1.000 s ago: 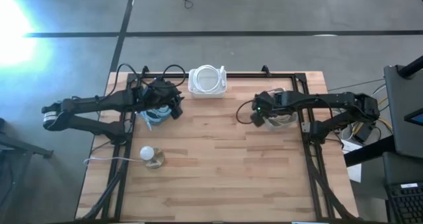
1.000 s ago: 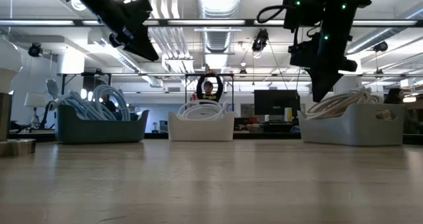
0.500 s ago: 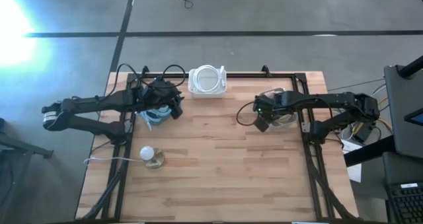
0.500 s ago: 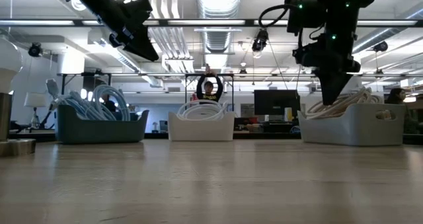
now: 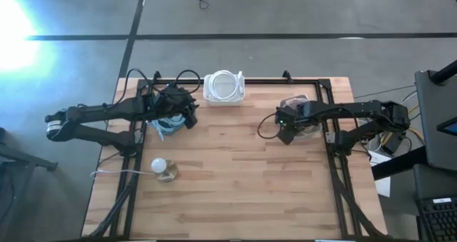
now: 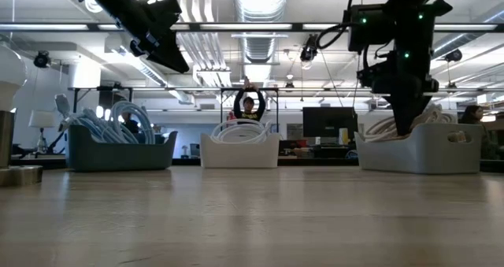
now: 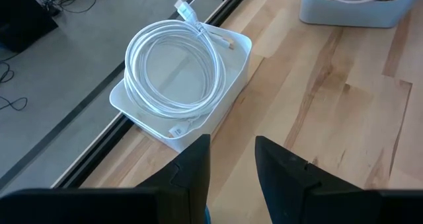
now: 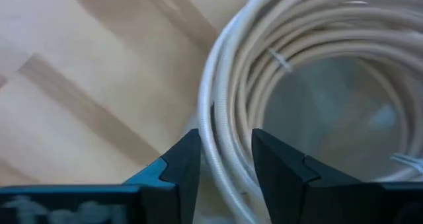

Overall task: Sort HDMI cables
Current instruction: Put the brown hdmi cable into the gray bin

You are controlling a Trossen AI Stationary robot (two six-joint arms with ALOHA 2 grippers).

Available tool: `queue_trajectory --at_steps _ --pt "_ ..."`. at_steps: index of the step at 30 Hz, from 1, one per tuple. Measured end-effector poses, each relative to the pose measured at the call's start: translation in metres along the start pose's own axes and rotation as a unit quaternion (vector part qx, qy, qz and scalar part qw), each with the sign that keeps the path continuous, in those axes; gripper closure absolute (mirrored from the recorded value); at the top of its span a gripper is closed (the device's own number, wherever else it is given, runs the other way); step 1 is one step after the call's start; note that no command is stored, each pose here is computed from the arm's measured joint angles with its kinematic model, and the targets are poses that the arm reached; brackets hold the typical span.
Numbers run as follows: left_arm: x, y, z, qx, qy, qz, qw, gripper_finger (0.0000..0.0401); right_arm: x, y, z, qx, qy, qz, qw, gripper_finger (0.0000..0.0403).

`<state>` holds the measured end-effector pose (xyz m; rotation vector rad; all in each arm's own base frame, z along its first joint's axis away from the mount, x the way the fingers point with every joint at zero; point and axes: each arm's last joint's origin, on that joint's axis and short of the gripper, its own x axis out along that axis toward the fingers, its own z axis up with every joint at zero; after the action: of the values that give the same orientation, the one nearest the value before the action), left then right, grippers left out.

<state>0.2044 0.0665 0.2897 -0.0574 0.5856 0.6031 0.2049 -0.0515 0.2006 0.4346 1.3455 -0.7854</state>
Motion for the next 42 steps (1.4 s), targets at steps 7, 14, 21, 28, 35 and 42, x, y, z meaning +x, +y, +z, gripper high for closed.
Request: queue_trajectory --at_steps 7,14,21,28,35,42 --pt "0.000 0.000 0.000 0.000 0.000 0.000 1.000 0.0277 0.001 -0.002 0.000 -0.002 -0.011 -0.022 1.000 0.0330" --pt "0.000 0.000 0.000 0.000 0.000 0.000 1.000 0.0277 0.001 -0.002 -0.001 0.001 -0.010 -0.023 1.000 0.0385" --pt "0.000 0.000 0.000 0.000 0.000 0.000 1.000 0.0277 0.002 -0.001 -0.002 0.016 0.007 0.000 1.000 0.0381" --pt "0.000 0.000 0.000 0.000 0.000 0.000 1.000 0.0277 0.002 -0.001 -0.002 -0.008 0.010 0.002 1.000 0.0333" --pt "0.000 0.000 0.000 0.000 0.000 0.000 1.000 0.0277 -0.006 -0.002 -0.001 -0.012 0.019 -0.008 1.000 0.0288" --pt "0.000 0.000 0.000 0.000 0.000 0.000 1.000 0.0277 -0.028 0.000 0.013 0.001 -0.014 0.009 1.000 0.0280"
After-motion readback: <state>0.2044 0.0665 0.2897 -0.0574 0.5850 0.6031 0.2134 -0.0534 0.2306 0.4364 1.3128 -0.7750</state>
